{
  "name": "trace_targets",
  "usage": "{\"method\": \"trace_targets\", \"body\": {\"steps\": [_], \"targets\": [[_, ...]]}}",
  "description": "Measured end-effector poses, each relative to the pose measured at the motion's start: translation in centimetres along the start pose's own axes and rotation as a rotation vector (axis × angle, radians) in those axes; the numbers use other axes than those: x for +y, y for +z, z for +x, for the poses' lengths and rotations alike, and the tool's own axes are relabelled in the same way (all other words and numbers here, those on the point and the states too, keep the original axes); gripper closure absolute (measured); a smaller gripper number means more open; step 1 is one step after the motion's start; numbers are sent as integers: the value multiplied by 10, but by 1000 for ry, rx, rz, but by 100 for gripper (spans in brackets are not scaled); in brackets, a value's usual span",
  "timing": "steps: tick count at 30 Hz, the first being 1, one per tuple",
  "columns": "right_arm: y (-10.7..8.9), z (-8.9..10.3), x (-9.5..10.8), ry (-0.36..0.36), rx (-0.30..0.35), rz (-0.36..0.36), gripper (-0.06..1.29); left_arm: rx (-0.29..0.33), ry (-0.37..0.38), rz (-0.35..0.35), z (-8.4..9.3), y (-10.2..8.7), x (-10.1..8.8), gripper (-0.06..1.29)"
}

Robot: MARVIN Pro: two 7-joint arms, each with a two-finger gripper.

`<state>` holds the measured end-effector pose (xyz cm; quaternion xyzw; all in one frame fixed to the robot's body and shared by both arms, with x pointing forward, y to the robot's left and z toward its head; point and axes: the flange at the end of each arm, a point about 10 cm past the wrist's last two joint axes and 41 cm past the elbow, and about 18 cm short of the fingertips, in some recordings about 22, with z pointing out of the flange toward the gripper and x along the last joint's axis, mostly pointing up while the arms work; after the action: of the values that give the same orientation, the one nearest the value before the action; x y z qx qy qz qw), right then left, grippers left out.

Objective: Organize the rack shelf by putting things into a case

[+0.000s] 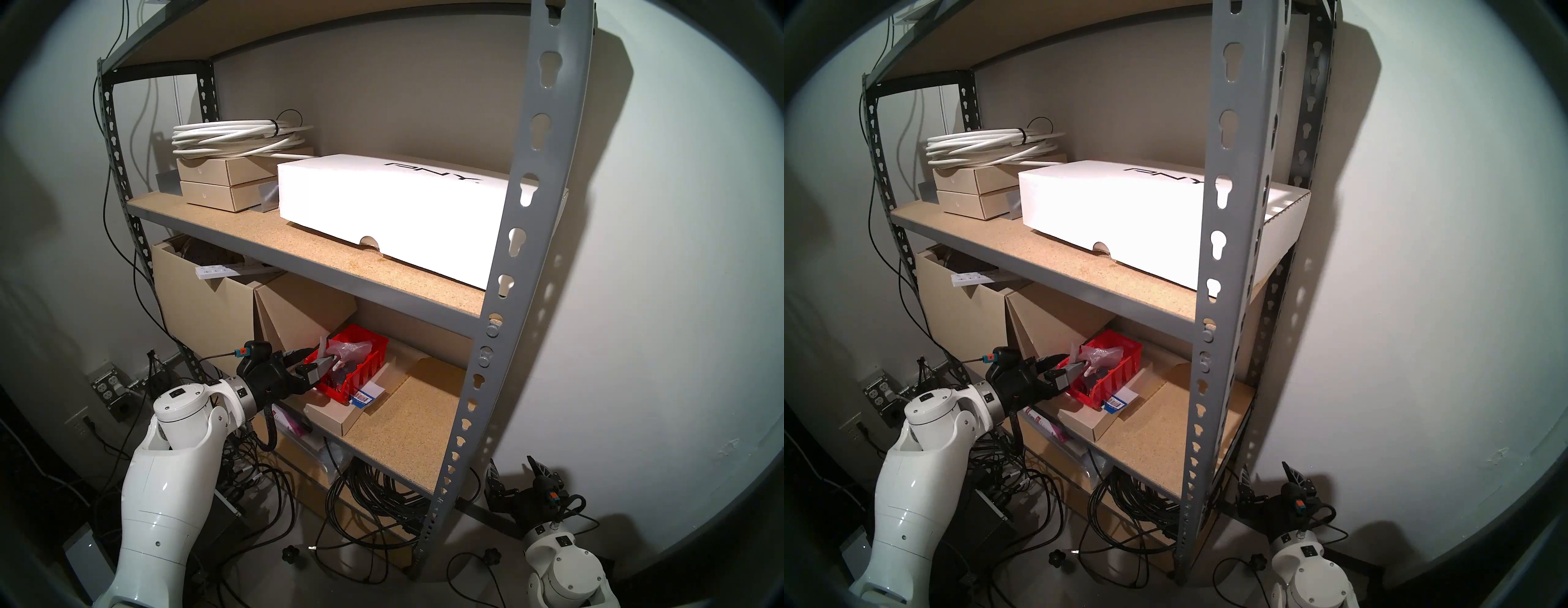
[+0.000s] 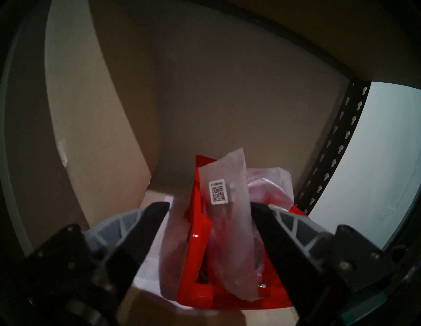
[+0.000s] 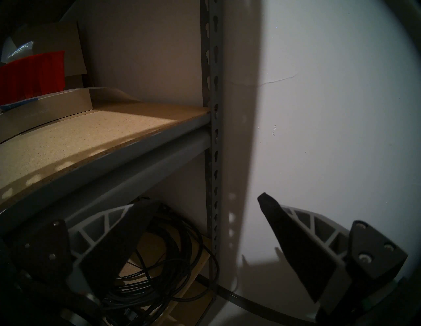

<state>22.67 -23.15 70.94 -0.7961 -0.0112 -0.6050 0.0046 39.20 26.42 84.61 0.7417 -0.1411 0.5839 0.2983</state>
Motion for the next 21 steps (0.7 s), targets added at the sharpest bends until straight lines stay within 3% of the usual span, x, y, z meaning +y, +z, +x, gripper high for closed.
{"method": "trace_targets", "body": {"steps": [2,3,14,21], "targets": [[0,0,0,0,0,0,-3,1,1,0,0,-1,1,31],[0,0,0,0,0,0,-3,2,1,1,0,-2,1,26],[0,0,0,0,0,0,-3,27,22,6,7,-9,5,26],[0,0,0,0,0,0,-3,82,72,-2,32,-18,16,26]]}}
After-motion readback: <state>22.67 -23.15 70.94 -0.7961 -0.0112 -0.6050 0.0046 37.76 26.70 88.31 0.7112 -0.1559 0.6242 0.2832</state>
